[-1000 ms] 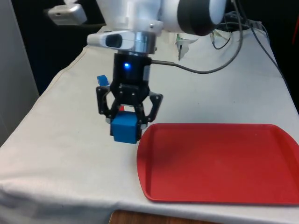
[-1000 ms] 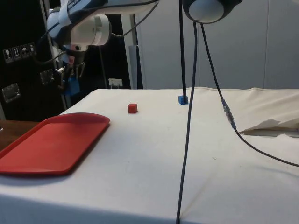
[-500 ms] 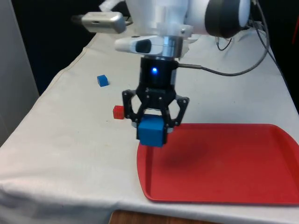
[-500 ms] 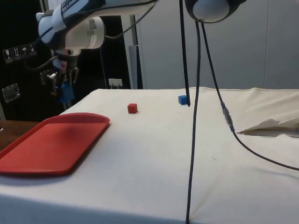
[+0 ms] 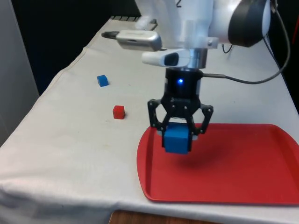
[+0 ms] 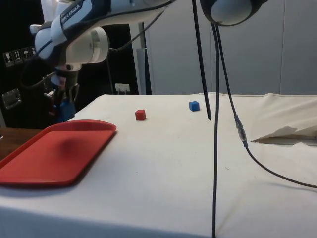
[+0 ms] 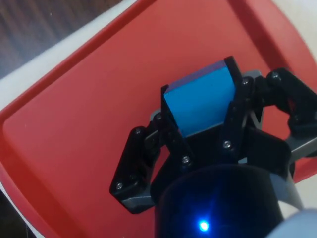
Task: Pick up the largest block and place it onto the tray.
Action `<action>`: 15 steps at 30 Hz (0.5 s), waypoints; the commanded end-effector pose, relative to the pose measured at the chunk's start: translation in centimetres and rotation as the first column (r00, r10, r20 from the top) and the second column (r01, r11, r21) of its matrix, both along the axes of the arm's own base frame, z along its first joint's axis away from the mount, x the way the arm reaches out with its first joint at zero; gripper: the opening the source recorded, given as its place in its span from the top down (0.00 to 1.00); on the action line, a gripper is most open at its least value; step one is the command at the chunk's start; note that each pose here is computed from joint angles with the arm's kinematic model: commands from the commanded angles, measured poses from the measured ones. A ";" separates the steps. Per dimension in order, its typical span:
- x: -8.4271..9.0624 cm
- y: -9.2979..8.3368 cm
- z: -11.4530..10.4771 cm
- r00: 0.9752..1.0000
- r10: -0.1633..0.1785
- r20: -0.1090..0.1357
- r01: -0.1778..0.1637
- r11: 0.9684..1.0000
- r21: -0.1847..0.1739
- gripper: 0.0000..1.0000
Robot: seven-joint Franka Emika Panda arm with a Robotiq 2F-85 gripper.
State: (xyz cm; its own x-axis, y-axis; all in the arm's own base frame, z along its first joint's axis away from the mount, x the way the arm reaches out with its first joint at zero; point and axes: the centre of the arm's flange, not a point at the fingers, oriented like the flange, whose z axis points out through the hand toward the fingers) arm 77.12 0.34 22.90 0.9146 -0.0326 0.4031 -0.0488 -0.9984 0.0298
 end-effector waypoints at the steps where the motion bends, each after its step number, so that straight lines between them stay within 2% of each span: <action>1: -0.7 0.6 -0.4 1.000 -0.003 0.004 0.003 1.000 -0.006 0.97; 4: -1.0 1.3 -0.8 1.000 0.003 0.001 -0.003 1.000 -0.005 0.97; 5: -0.3 1.0 -0.7 1.000 0.007 -0.003 -0.007 1.000 0.002 0.97; 6: -1.1 1.4 -1.0 1.000 0.004 -0.001 -0.004 1.000 -0.007 0.97; 14: -1.8 2.5 -2.3 1.000 0.016 -0.006 -0.016 1.000 -0.016 0.97; 15: -1.1 2.4 -2.3 1.000 0.018 -0.012 -0.018 1.000 -0.011 0.97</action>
State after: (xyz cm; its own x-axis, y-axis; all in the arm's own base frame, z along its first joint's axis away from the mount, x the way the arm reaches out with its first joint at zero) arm 76.04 2.73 20.59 0.9198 -0.0119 0.3922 -0.0306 -0.9987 0.0415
